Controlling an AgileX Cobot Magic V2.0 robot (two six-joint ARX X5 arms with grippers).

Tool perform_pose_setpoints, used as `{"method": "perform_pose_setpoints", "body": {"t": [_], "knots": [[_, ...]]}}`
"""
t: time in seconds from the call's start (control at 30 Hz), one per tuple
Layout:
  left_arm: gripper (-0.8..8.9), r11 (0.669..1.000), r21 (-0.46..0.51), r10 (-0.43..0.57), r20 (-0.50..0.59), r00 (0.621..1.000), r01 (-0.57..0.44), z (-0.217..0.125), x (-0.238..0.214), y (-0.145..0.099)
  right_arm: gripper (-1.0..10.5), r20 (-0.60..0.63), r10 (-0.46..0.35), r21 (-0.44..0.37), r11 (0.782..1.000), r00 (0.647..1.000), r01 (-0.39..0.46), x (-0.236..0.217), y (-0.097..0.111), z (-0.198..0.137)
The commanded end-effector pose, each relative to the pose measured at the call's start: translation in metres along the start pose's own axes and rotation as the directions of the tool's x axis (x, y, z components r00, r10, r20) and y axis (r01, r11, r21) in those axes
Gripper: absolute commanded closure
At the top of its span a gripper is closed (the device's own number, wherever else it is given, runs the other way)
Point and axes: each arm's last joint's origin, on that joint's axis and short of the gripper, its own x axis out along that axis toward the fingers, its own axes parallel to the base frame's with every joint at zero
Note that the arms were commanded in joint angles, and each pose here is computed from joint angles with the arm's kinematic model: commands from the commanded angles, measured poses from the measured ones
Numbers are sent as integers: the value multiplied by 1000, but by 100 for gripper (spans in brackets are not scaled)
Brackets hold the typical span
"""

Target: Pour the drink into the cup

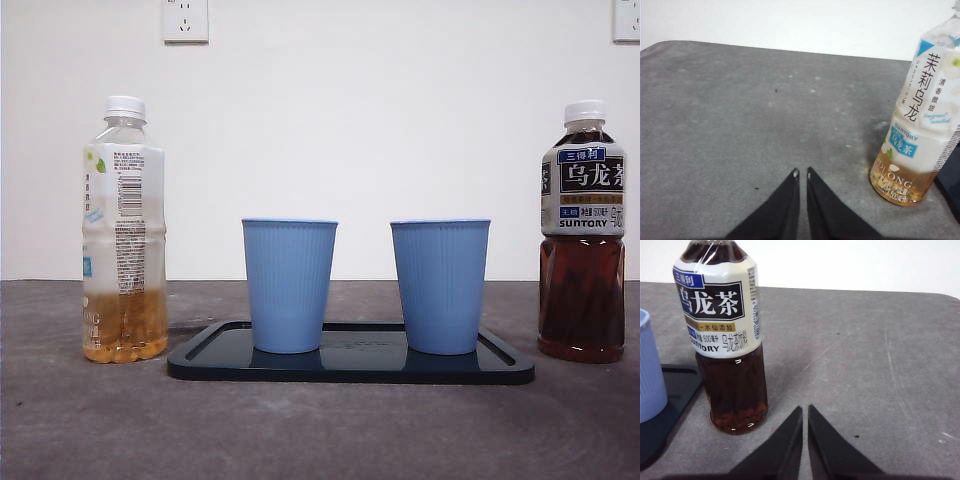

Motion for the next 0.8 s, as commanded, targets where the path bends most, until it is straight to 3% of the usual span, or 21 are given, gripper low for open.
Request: {"method": "perform_pose_setpoints", "body": {"t": [0.03,0.8], "knots": [[790,1000,11,6,-24,1000,-6,-7,2,1,932,-13,-3,-12,1000,1000,3,0,0,-3],[790,1000,11,6,-24,1000,-6,-7,2,1,932,8,-3,-9,1000,1000,3,0,0,0]]}}
